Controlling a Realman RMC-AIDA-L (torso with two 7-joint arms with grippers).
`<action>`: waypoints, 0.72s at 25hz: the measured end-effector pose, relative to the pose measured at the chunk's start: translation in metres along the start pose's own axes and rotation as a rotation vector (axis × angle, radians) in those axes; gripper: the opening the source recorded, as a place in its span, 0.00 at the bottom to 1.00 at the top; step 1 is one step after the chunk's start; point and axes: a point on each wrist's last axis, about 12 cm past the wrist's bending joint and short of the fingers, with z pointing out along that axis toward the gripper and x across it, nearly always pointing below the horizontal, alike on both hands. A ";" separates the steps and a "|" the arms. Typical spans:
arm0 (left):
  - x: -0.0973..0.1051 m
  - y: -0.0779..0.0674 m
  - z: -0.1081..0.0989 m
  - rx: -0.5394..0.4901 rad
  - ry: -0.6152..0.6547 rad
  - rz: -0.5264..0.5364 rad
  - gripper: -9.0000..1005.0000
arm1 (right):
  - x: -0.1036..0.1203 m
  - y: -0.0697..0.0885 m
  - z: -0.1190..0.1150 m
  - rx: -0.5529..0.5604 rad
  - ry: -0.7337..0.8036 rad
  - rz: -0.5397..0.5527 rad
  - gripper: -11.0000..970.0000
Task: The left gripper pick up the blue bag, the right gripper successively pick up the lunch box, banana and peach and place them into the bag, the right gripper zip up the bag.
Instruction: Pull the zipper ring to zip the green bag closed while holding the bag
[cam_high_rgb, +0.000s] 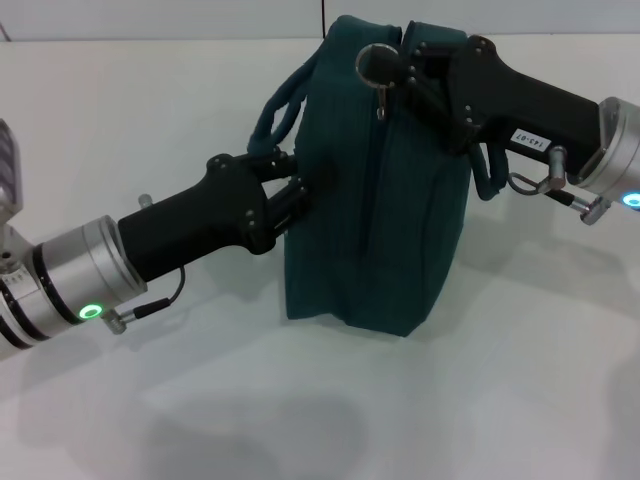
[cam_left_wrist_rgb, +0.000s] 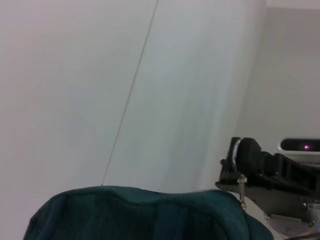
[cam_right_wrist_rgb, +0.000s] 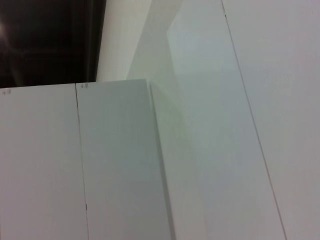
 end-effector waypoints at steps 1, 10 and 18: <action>0.000 0.000 0.000 0.004 0.003 0.002 0.44 | 0.000 0.000 0.000 0.000 0.000 0.000 0.08; 0.000 -0.001 0.005 0.044 0.036 0.010 0.16 | -0.001 0.000 -0.002 0.013 -0.015 0.000 0.09; 0.004 -0.006 0.007 0.099 0.081 0.008 0.08 | 0.001 -0.002 -0.009 0.065 -0.032 0.006 0.09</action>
